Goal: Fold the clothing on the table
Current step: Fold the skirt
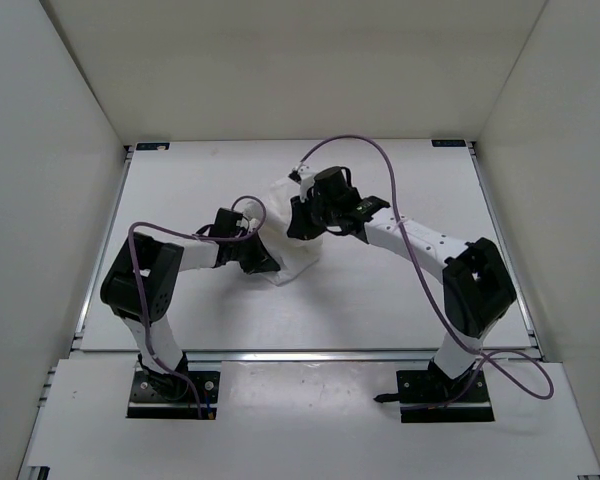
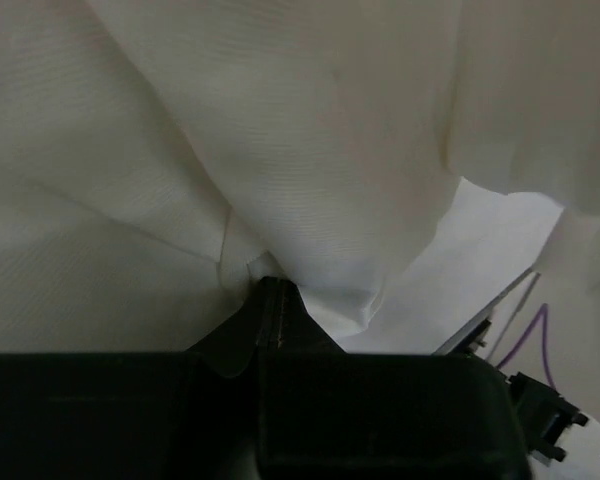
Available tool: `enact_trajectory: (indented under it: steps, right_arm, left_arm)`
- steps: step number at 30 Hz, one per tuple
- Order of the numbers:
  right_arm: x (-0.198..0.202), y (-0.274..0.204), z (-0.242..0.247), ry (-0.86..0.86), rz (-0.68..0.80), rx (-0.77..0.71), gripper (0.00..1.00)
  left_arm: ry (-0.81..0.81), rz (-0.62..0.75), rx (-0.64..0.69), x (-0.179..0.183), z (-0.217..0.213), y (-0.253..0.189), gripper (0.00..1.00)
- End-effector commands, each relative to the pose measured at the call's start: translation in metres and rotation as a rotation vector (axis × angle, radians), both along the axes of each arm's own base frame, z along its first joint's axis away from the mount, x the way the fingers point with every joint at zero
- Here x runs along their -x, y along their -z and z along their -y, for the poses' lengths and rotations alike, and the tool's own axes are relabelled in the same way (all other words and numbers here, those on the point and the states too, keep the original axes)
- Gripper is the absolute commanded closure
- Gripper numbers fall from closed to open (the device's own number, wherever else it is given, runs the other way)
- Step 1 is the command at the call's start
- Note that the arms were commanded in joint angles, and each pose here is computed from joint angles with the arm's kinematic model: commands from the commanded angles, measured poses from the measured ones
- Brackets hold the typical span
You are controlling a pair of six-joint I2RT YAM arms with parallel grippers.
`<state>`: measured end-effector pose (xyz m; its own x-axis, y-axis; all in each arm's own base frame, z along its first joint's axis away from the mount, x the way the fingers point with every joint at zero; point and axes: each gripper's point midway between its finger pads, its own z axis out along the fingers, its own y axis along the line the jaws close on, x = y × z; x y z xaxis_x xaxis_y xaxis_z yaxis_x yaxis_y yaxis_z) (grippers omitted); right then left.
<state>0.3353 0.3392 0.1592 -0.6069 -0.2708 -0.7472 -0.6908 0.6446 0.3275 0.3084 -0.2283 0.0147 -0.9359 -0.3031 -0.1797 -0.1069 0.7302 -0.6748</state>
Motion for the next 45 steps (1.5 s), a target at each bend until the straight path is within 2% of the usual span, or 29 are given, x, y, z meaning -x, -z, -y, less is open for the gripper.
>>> enact_trajectory:
  steps: [1,4,7,9,11,14,15,17,19,22,24,27,28,29,30,31,32,33,34,40,45]
  right_arm:
    - [0.016,-0.005,-0.029,-0.047,-0.028,-0.084,1.0]
    - [0.03,0.01,-0.037,-0.085,-0.072,-0.041,1.0]
    - [0.035,0.034,-0.026,-0.07,-0.145,0.036,1.0]
    - [0.04,0.052,-0.013,-0.053,-0.207,0.068,0.97]
    - [0.044,0.059,-0.008,-0.053,-0.237,0.08,0.7]
    - [0.037,0.052,-0.003,-0.047,-0.23,0.094,0.47]
    - [0.031,0.046,-0.001,-0.032,-0.215,0.093,0.43]
    - [0.018,0.022,0.001,-0.02,-0.181,0.056,0.25]
    - [0.008,-0.016,-0.002,-0.025,-0.161,-0.048,0.19]
    - [-0.003,-0.082,0.007,-0.003,-0.06,-0.215,0.19]
    - [-0.008,-0.103,0.018,0.035,-0.005,-0.275,0.14]
    - [-0.016,-0.099,0.042,0.136,0.008,-0.323,0.15]
    - [-0.022,-0.084,0.052,0.179,-0.012,-0.303,0.15]
    - [-0.026,-0.074,0.06,0.213,-0.026,-0.284,0.21]
    - [-0.031,-0.062,0.065,0.224,-0.02,-0.241,0.31]
    - [-0.031,-0.04,0.064,0.235,-0.07,-0.189,0.35]
    - [-0.037,-0.038,0.065,0.239,-0.039,-0.156,0.46]
    - [-0.037,-0.014,0.063,0.239,-0.089,-0.107,0.66]
    - [-0.038,0.006,0.059,0.241,-0.127,-0.062,0.79]
    - [-0.046,0.052,0.023,0.144,-0.224,-0.017,0.81]
    - [-0.06,0.03,-0.016,0.04,-0.137,-0.026,0.76]
  left_arm:
    - [-0.029,-0.087,0.009,0.014,-0.001,0.017,1.0]
    - [-0.037,-0.078,0.052,0.009,0.005,0.014,1.0]
    - [-0.061,-0.093,0.071,0.009,0.001,0.017,1.0]
    - [-0.073,-0.092,0.078,0.007,-0.003,0.016,1.0]
    - [-0.088,-0.083,0.085,0.004,-0.008,0.014,1.0]
    - [-0.076,-0.086,0.102,0.006,-0.01,0.009,1.0]
    - [-0.069,-0.074,0.112,0.003,-0.011,0.006,1.0]
    - [-0.079,-0.059,0.12,-0.001,-0.018,-0.002,1.0]
    - [-0.058,-0.031,0.157,0.0,-0.02,-0.018,1.0]
    - [-0.058,0.049,0.187,-0.002,-0.032,-0.046,1.0]
    - [-0.059,0.102,0.169,-0.004,-0.04,-0.06,1.0]
    - [-0.044,0.094,0.118,0.007,-0.046,-0.065,1.0]
    - [-0.039,0.109,0.118,0.008,-0.046,-0.07,1.0]
    - [-0.04,0.111,0.123,0.013,-0.046,-0.073,1.0]
    - [-0.051,0.126,0.125,0.015,-0.048,-0.075,1.0]
    - [-0.055,0.131,0.137,0.017,-0.047,-0.078,1.0]
    - [-0.067,0.143,0.137,0.018,-0.051,-0.08,1.0]
    - [-0.067,0.14,0.134,0.022,-0.051,-0.078,1.0]
    - [-0.067,0.151,0.129,0.023,-0.052,-0.08,1.0]
    - [-0.051,0.141,0.145,0.035,-0.049,-0.079,1.0]
    - [-0.066,0.147,0.124,0.038,-0.054,-0.077,1.0]
